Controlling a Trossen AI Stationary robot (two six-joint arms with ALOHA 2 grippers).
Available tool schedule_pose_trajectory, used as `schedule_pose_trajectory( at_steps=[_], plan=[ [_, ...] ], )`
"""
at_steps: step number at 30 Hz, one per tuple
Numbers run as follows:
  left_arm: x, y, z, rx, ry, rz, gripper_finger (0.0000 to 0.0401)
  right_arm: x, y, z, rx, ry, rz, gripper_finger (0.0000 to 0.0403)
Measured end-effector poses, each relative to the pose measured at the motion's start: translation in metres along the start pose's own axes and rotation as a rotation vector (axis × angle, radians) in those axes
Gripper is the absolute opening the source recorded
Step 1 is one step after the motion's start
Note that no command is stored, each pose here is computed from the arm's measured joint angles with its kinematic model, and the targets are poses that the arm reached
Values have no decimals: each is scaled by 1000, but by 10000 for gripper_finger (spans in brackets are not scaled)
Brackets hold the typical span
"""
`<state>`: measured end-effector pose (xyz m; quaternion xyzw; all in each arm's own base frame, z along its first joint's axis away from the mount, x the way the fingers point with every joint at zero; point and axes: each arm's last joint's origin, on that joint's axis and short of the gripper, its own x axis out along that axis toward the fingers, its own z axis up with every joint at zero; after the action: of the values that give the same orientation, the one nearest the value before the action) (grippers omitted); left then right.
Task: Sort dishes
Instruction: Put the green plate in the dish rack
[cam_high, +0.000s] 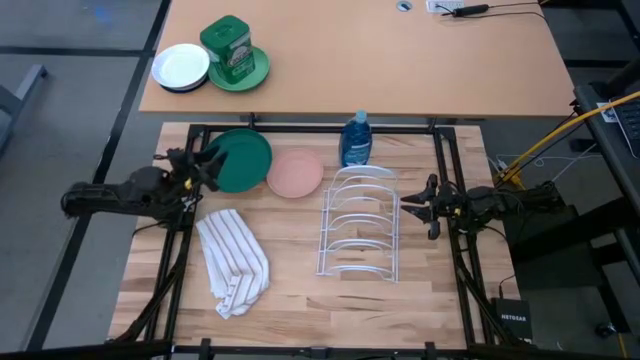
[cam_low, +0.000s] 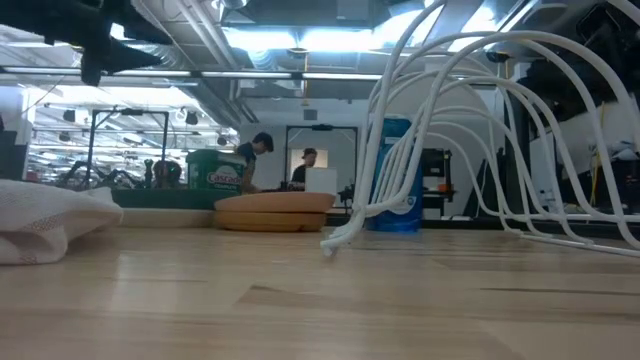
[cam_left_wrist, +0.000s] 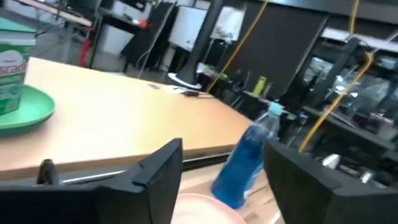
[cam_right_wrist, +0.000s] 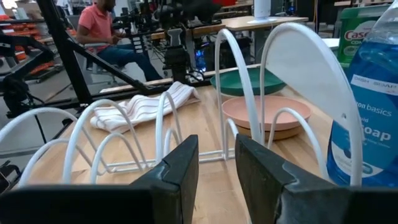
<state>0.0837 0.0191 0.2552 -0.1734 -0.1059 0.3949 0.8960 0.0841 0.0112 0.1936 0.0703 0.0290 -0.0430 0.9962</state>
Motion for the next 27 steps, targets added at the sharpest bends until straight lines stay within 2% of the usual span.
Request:
schedule_pose_trajectory(
  at_steps=[3,11,16,19,22,27],
  plan=[
    [9,-6,0,25,31,22,211,0,0,3,10,-31,5,111],
    [41,-20,-1,29,181,-34,211,0,1,10,33,-98,16,111],
    [65,-18,-12,52,400,-21,211,-1,1,10,58,-100,18,111],
    [79,-12,-17,82,518,18,211,-1,1,10,108,-100,21,111],
    [91,-3,-19,145,594,102,211,-1,1,10,152,-99,23,111],
    [112,15,-12,203,615,229,211,0,1,10,182,-96,24,111]
  ],
)
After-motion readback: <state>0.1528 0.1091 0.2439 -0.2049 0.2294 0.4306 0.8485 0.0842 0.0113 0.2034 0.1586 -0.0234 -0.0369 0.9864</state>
